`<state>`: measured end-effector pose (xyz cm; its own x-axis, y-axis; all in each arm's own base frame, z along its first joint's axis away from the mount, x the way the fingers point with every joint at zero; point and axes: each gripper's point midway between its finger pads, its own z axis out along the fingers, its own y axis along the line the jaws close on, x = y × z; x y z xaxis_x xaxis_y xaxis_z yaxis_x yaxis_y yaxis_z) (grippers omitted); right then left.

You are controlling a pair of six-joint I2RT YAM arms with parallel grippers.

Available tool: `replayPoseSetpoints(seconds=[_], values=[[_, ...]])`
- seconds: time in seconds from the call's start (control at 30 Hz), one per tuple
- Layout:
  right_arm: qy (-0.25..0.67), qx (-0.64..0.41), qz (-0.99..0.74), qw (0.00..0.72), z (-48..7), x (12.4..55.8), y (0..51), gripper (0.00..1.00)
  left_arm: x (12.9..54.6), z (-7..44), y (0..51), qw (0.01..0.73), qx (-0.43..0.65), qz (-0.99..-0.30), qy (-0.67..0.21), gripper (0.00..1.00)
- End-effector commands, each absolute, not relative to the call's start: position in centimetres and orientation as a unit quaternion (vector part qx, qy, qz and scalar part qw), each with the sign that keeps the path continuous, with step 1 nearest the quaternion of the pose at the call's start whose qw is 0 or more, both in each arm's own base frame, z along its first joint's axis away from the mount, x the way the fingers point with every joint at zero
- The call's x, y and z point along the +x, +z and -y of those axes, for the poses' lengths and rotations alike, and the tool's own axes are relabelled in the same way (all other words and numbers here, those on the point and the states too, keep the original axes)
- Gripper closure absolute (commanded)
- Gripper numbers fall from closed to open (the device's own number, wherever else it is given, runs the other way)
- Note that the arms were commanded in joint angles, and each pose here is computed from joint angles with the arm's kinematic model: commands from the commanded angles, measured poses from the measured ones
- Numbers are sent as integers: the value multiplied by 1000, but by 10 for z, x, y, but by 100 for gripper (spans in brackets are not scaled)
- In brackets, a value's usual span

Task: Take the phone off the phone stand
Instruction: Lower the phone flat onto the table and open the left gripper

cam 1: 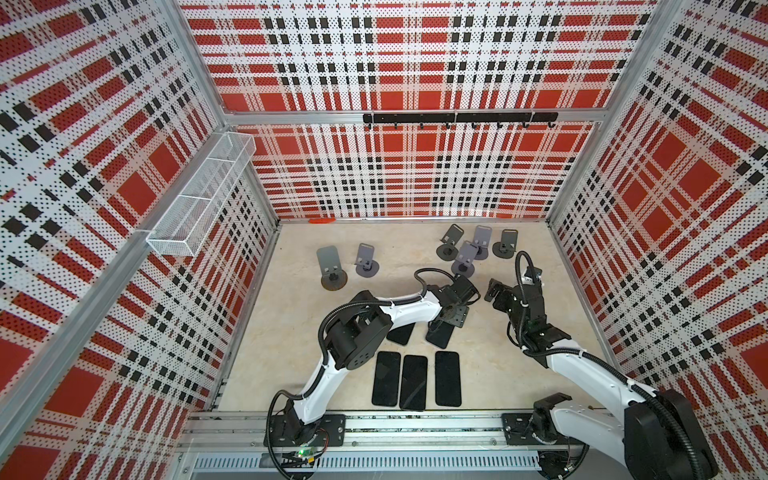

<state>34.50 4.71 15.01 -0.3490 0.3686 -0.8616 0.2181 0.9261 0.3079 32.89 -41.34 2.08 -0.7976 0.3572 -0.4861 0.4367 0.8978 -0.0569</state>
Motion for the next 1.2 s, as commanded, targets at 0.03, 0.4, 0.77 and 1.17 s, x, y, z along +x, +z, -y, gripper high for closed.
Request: replayPoseSetpoints(seconds=[0.03, 0.4, 0.77, 1.17], values=[[68, 189, -808, 554, -43, 348, 160, 0, 307, 404, -21, 192, 220, -954, -62, 29], [67, 189, -807, 555, -43, 347, 161, 0, 303, 405, -18, 198, 225, -952, -59, 22], [67, 189, -807, 555, -42, 347, 161, 0, 304, 405, -15, 202, 227, -951, -57, 20], [68, 189, -808, 554, -43, 348, 160, 0, 309, 411, 2, 219, 233, -945, -68, 17]])
